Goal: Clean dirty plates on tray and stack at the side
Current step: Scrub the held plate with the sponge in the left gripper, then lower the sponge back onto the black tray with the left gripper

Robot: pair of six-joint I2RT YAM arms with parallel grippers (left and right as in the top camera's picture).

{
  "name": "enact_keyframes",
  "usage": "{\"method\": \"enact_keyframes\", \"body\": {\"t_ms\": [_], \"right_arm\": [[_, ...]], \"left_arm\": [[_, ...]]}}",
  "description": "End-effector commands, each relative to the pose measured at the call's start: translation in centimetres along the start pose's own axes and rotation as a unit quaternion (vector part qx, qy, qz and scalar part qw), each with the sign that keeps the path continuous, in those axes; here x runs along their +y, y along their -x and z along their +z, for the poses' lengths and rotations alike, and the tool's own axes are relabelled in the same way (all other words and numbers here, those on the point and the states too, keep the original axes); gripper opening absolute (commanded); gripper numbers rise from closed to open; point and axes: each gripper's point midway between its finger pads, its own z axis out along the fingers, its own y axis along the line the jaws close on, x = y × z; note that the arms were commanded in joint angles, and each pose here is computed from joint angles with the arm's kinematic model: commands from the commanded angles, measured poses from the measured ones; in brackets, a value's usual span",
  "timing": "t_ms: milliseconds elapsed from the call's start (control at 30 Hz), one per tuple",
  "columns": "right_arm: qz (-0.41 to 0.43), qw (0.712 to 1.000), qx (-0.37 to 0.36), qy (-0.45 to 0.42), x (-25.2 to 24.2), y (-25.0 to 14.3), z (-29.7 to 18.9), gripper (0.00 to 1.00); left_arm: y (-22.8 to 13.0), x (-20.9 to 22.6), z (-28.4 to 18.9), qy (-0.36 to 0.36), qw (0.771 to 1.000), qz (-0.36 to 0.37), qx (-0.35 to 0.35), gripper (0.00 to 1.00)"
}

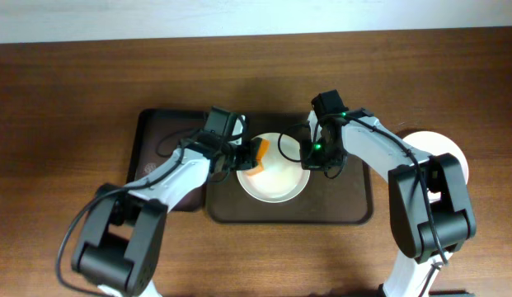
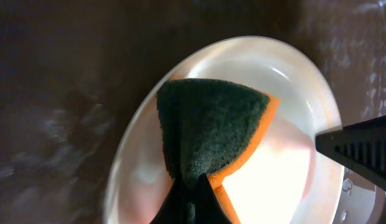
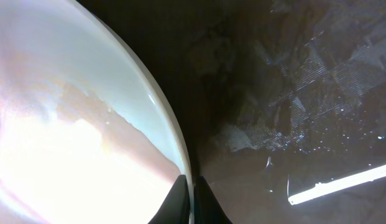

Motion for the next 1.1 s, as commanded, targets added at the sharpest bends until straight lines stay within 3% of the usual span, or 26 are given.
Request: {"method": "enact_keyframes", "body": {"t_ms": [0,100,167,400,700,733,767,800,833,1067], "right_arm": [[0.004,1.0,0.015,-0.006,-0.3,-0.7,0.7,0.04],[0.005,1.0,0.019,-0.007,-0.3,-1.0,0.7,0.04],[0.005,1.0,0.02,-0.008,-0.3,-1.0,0.7,0.04],[0.005,1.0,0.02,-0.008,-0.3,-1.0,0.7,0.04],[0.006,1.0,0.022,-0.008,-0.4,-1.1,0.7,0.04],[0.006,1.0,0.022,-0.008,-0.4,-1.1,0.7,0.04],[0.006,1.0,0.022,-0.008,-0.4,-1.1,0.7,0.04],[0.006,1.0,0.022,-0.008,-0.4,-1.1,0.7,0.04],[0.006,1.0,0.022,-0.008,-0.4,-1.1,0.7,0.04],[0.006,1.0,0.022,-0.008,-0.4,-1.1,0.7,0.04]], "left_arm": [[2.4,-0.9,-4.1,0.013,0.998,0.037,-0.055,0.0],[3.3,-2.2,-7.5,0.011,0.993,0.083,-0.085,0.0],[3.7,-0.5,-9.6,0.063,0.99,0.075,-0.105,0.0],[2.6,10.9,-13.2,0.242,0.967,0.059,-0.06,0.0],[-1.3,15.7,-7.5,0.263,0.962,0.047,0.059,0.0],[-1.8,16.1,-6.9,0.264,0.961,0.045,0.071,0.06],[-2.1,16.3,-6.5,0.265,0.96,0.044,0.077,0.36],[-2.0,16.4,-6.5,0.267,0.96,0.044,0.077,0.51],[-1.9,16.5,-6.5,0.27,0.959,0.045,0.074,0.57],[0.9,16.2,-6.1,0.264,0.963,0.054,0.017,0.56]]}}
